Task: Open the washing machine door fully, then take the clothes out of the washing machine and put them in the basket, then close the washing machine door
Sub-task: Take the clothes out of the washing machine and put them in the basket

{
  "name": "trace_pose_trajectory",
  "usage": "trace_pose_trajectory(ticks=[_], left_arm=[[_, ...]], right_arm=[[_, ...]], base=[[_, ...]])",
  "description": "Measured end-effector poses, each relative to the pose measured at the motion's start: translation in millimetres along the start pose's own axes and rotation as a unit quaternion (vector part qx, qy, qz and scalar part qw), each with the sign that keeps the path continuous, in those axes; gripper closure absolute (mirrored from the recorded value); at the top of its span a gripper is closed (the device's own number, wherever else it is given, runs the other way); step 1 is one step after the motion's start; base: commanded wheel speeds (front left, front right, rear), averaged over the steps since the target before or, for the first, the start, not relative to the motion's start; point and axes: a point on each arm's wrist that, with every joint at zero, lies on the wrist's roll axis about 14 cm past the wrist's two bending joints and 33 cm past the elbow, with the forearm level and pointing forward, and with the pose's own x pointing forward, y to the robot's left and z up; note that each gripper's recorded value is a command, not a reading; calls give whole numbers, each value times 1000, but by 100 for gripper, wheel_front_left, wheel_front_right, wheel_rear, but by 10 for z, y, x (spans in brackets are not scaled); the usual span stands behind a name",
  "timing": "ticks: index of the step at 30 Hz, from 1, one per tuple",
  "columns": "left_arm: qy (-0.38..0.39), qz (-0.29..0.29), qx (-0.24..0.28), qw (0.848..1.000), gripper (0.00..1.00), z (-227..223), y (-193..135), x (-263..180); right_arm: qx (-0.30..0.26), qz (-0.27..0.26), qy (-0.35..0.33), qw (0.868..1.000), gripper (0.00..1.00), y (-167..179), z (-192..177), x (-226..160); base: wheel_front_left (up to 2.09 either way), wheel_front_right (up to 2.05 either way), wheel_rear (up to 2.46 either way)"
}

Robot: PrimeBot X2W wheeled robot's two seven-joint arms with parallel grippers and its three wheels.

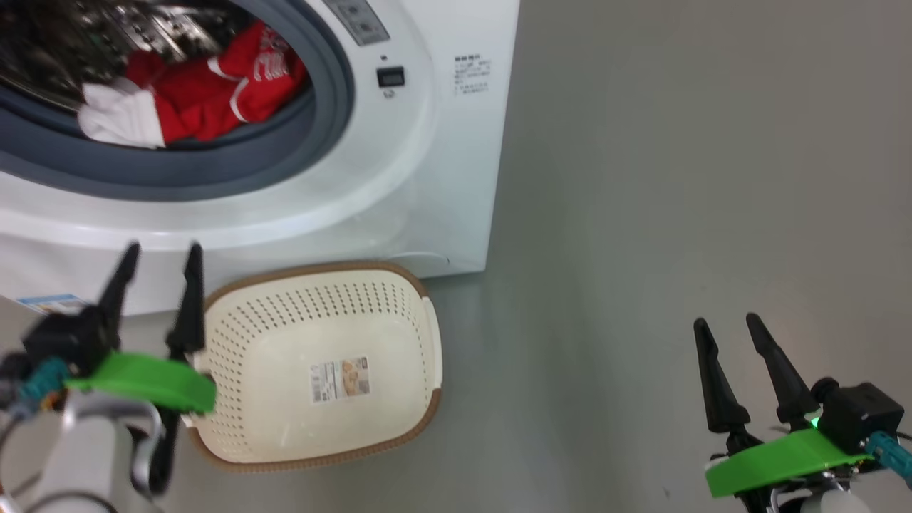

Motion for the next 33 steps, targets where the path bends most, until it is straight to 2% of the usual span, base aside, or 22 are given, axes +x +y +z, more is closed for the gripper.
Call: trace_pose_trajectory(ticks=[13, 23, 33], left_arm=[[11, -27, 22, 999, 0, -60, -24, 1086], [44, -43, 28, 998, 0, -327, -103, 1643], [64, -48, 31, 996, 0, -532, -102, 2020]], right_arm=[[12, -16, 18, 1000, 0, -122, -187, 318], [21, -38, 32, 999, 0, -279, -320, 411], [20, -57, 40, 997, 0, -415, -379, 402]], base=[[0, 0, 0], [0, 0, 0], [0, 0, 0]])
